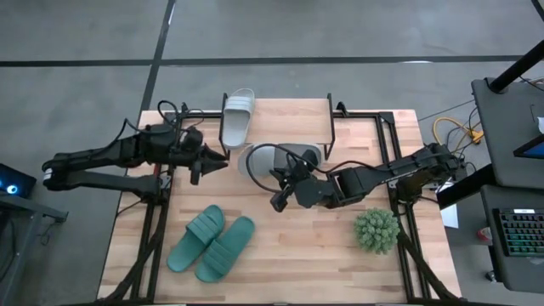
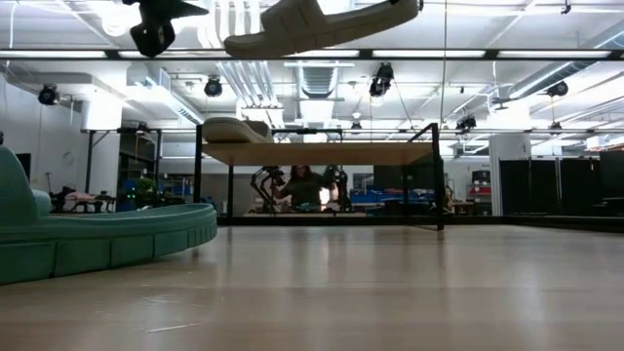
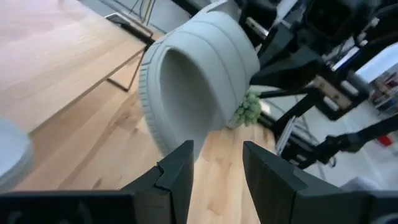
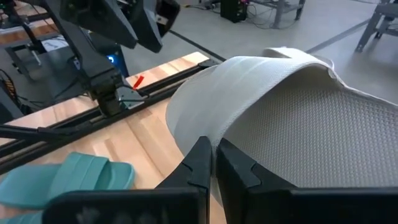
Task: Pick and place slides into the shelf
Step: Put the gray slide on the shelf
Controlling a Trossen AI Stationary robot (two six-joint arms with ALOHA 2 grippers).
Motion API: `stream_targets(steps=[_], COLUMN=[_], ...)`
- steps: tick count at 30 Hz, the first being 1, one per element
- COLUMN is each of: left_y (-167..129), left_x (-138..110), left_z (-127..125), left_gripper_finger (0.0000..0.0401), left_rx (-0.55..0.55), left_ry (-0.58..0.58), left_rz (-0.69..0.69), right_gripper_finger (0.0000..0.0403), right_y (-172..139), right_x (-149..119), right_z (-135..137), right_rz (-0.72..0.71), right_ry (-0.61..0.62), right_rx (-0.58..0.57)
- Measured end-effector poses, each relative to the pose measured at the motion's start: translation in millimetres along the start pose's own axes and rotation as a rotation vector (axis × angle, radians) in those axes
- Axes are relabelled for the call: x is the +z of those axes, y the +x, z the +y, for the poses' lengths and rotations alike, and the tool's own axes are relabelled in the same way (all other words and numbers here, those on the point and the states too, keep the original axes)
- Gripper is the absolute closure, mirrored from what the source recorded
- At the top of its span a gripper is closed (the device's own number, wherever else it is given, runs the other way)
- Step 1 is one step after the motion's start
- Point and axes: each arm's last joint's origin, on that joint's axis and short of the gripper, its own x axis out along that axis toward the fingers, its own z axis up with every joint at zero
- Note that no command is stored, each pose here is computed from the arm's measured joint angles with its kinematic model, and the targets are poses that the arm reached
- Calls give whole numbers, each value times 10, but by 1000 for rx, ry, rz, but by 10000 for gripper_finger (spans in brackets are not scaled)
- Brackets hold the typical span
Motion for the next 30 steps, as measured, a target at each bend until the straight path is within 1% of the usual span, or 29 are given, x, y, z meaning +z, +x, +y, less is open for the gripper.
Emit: stream_targets(steps=[2,5,7,9,12,15,18,20,26,30], left_y=[38,82,102,120,152,191,242,280,388,419], left_x=[41,104,124,150,174,173,171,174,171,193], left_z=[-22,-58,-79,-102,-126,-122,-114,-109,-86,-93], left_gripper_finger=[278,277,270,254,217,180,158,152,150,150], left_rx=[-31,-78,-124,-169,-226,-231,-225,-225,-198,-212], left_ry=[-23,-19,-13,-33,-95,-126,-156,-178,-184,-180], left_rz=[-33,-86,-90,-100,-96,-85,-75,-74,-71,-94], right_gripper_finger=[394,394,394,394,394,394,394,394,394,394], right_y=[-5,-15,-17,-17,-17,-17,-17,-17,-21,-21], right_x=[14,41,47,48,48,50,54,63,132,134], right_z=[2,5,5,5,3,-1,0,4,36,37], right_rz=[-3,-8,-10,-10,-13,-20,-23,-31,-85,-87], right_ry=[-9,-17,-18,-20,-24,-27,-33,-27,0,1], right_rx=[2,4,5,3,-3,-17,-18,-15,11,11])
